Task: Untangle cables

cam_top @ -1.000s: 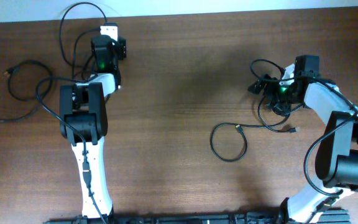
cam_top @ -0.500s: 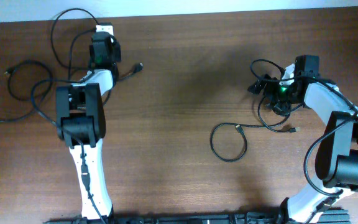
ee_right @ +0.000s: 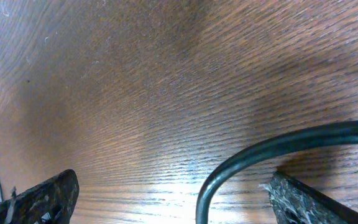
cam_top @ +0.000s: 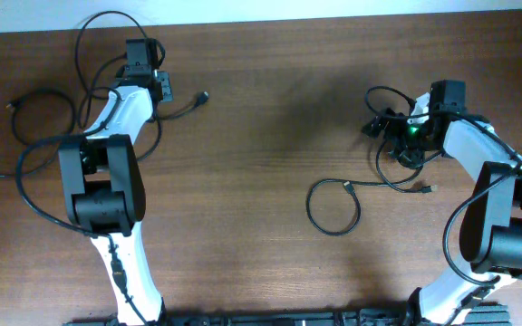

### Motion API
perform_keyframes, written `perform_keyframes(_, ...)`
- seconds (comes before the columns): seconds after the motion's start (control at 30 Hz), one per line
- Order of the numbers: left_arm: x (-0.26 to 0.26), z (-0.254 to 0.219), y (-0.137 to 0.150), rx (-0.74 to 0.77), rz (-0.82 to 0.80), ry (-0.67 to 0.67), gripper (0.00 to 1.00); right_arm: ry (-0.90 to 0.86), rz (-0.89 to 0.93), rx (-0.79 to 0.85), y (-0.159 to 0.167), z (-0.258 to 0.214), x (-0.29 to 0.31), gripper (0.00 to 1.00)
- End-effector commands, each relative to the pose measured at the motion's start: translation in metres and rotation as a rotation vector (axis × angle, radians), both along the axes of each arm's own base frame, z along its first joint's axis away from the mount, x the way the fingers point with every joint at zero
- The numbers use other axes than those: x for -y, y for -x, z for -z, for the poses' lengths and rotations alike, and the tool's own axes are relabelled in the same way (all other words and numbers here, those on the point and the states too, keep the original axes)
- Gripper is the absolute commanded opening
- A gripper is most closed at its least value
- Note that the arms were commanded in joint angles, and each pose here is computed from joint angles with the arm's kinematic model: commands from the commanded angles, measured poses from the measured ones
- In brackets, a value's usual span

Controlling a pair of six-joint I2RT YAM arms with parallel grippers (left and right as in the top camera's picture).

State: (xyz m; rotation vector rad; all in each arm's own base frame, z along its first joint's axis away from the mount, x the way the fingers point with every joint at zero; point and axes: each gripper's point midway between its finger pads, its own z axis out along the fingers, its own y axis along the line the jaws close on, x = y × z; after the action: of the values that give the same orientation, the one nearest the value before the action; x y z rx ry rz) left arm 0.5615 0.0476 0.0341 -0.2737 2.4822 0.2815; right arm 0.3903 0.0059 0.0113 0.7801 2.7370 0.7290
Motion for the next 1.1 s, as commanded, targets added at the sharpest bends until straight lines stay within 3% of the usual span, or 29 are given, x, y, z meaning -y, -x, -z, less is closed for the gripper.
perform_keyframes(0.0, 0.004, -0.014, 0.005, 0.018, -0.042, 0.052, 0.58, 0.184, 0.035, -0.302, 0.069, 0.082, 0.031, 0.99)
perform_keyframes(0.07, 0.004, -0.008, 0.014, -0.025, -0.043, 0.052, 0.66, 0.184, 0.035, -0.302, 0.069, 0.082, 0.031, 0.99)
perform_keyframes(0.1, 0.004, -0.006, 0.017, -0.037, -0.062, 0.062, 0.91, 0.184, 0.035, -0.302, 0.069, 0.082, 0.031, 0.99)
perform_keyframes(0.13, 0.003, -0.001, 0.024, -0.050, -0.104, 0.084, 0.99, 0.184, 0.035, -0.302, 0.069, 0.082, 0.031, 0.99)
perform_keyframes(0.27, -0.001, 0.005, 0.030, -0.047, -0.210, 0.139, 0.98, 0.184, 0.035, -0.302, 0.069, 0.082, 0.031, 0.99)
perform_keyframes(0.4, -0.009, 0.008, 0.035, -0.032, -0.305, 0.140, 0.75, 0.184, 0.035, -0.302, 0.069, 0.082, 0.031, 0.99)
perform_keyframes(0.5, -0.009, 0.018, 0.042, -0.046, -0.337, 0.155, 0.66, 0.184, 0.035, -0.302, 0.070, 0.082, 0.031, 0.99)
perform_keyframes(0.63, -0.010, 0.037, 0.046, -0.082, -0.343, 0.142, 0.66, 0.184, 0.035, -0.302, 0.070, 0.082, 0.031, 0.99)
perform_keyframes(0.67, -0.010, 0.043, 0.048, -0.094, -0.344, 0.140, 0.60, 0.184, 0.035, -0.302, 0.070, 0.082, 0.031, 0.99)
perform_keyframes(0.7, -0.010, 0.047, 0.049, -0.103, -0.344, 0.138, 0.47, 0.184, 0.035, -0.302, 0.069, 0.082, 0.031, 0.99)
perform_keyframes(0.73, -0.010, 0.051, 0.050, -0.111, -0.345, 0.138, 0.13, 0.184, 0.035, -0.302, 0.069, 0.082, 0.031, 0.99)
perform_keyframes(0.77, -0.010, 0.051, 0.050, -0.112, -0.344, 0.137, 0.00, 0.184, 0.035, -0.302, 0.069, 0.082, 0.031, 0.99)
perform_keyframes(0.9, -0.010, 0.034, 0.050, -0.096, -0.343, 0.140, 0.00, 0.184, 0.035, -0.302, 0.069, 0.082, 0.031, 0.99)
perform_keyframes(1.07, -0.006, -0.028, 0.053, -0.025, -0.329, 0.151, 0.00, 0.184, 0.035, -0.302, 0.069, 0.082, 0.031, 0.99)
